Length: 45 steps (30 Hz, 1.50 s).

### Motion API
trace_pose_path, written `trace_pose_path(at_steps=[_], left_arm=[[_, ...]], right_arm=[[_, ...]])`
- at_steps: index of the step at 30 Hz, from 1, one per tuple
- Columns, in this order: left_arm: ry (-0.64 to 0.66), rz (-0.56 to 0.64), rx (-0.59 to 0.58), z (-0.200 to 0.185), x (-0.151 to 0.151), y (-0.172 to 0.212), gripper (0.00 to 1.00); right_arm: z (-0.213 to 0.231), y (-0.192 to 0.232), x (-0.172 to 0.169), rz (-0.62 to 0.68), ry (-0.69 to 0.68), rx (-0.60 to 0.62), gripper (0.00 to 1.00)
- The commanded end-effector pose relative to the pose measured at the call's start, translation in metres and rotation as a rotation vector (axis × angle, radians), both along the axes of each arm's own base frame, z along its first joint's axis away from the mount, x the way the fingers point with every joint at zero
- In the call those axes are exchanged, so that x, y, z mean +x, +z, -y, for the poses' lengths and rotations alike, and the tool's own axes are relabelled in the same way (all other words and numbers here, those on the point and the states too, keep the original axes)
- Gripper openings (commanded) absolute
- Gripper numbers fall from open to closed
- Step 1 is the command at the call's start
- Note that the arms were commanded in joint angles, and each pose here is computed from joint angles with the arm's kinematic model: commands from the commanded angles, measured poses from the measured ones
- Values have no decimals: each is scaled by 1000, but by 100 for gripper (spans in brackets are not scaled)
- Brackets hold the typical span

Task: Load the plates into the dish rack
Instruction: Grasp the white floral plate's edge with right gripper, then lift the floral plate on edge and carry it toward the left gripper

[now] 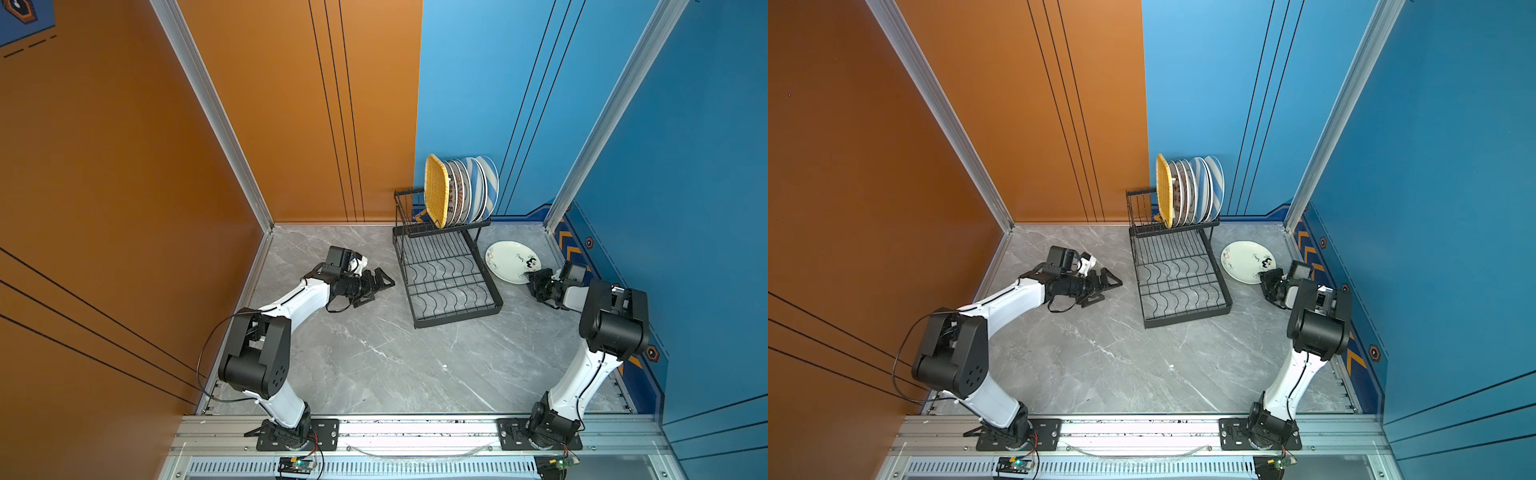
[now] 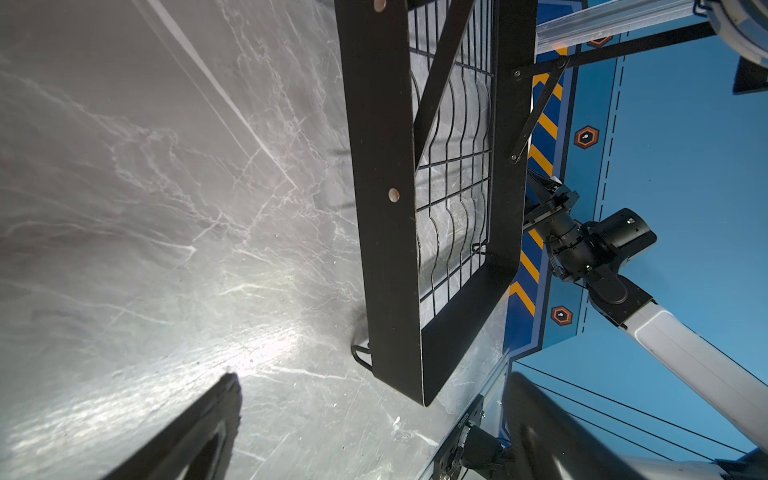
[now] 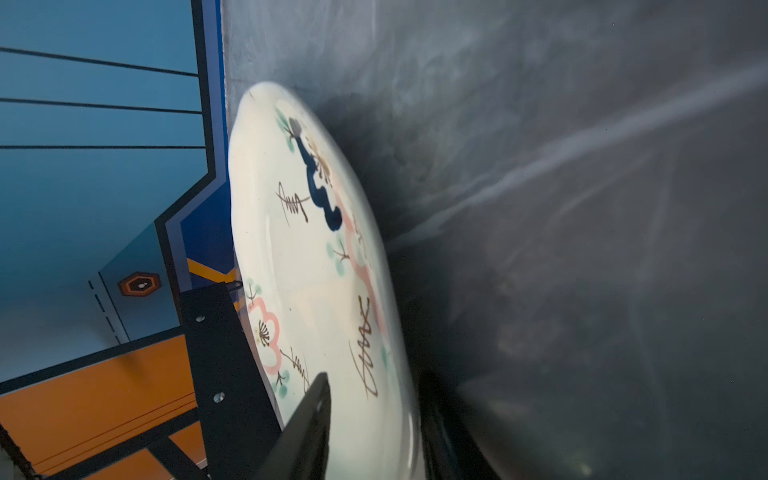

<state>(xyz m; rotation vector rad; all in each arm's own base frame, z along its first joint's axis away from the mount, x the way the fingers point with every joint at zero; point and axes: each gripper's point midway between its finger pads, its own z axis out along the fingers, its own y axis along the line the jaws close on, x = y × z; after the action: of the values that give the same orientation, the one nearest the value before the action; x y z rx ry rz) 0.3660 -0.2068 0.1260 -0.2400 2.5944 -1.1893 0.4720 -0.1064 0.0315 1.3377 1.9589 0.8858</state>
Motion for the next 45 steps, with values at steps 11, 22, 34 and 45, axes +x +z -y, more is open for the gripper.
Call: trace_pose_path(at_steps=[11, 22, 34, 45], left_arm=[[16, 16, 11, 1, 4, 7, 99], [8, 15, 3, 2, 2, 8, 98], [-30, 28, -14, 4, -2, 13, 98], [-78, 33, -37, 10, -5, 14, 98]], right_arm=[[1, -29, -1, -25, -41, 71, 10], [4, -16, 5, 34, -62, 88, 0], [2, 33, -1, 137, -45, 68, 0], [1, 88, -29, 203, -60, 26, 0]])
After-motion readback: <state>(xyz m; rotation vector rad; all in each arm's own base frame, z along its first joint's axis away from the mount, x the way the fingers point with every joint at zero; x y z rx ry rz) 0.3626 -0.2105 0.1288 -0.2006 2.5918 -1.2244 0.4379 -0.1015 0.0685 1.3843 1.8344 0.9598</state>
